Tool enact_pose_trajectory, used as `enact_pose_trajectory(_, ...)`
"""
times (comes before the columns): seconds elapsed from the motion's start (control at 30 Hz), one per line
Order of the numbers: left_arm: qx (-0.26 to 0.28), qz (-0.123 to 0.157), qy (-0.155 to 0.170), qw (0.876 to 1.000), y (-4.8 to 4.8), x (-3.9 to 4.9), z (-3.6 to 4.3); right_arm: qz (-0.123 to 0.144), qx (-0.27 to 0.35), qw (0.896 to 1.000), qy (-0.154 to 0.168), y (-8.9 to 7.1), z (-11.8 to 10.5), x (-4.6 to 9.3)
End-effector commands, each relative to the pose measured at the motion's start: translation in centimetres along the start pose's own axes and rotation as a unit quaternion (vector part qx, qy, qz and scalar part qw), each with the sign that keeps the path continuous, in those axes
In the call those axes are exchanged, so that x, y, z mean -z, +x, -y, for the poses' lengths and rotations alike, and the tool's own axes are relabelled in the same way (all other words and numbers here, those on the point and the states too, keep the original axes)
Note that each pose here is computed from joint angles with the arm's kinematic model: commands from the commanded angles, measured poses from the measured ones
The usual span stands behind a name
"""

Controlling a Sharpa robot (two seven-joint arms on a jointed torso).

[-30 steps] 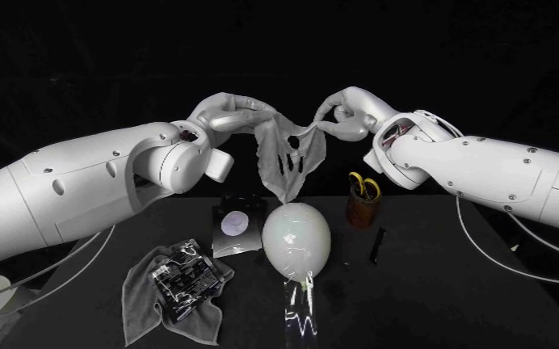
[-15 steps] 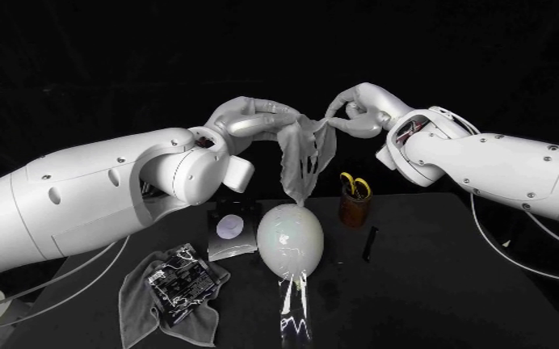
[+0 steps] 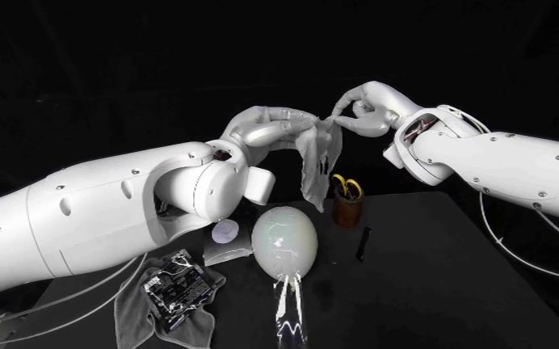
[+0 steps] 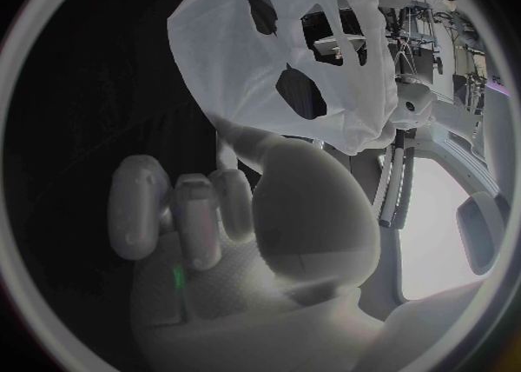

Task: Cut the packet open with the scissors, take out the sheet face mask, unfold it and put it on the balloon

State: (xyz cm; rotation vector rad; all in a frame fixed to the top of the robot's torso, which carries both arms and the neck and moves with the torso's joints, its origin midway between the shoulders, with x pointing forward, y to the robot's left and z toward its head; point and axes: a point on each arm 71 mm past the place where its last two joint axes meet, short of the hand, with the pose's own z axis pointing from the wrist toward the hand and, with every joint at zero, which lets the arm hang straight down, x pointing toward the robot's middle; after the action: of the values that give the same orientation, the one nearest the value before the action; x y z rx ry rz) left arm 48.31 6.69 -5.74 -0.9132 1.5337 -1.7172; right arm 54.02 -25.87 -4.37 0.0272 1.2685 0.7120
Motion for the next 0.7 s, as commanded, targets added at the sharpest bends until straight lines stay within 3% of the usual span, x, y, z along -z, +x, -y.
enact_pose_trajectory(0.03, 0.036, 0.031, -0.001, 0.999, 0.22, 0.26, -0.99, -0.011, 0.005, 1.0, -0.015, 0.3, -0.4, 0.3)
enact_pose_trajectory(0.43, 0.082, 0.024, -0.06, 0.995, 2.83, 2.2, -7.41, -0.041, 0.006, 0.999, -0.02, 2.2, -0.4, 1.7)
enact_pose_trajectory(0.7, 0.095, 0.021, -0.081, 0.992, 4.08, 3.46, -9.59, -0.058, 0.006, 0.998, -0.019, 3.1, 0.0, 2.5)
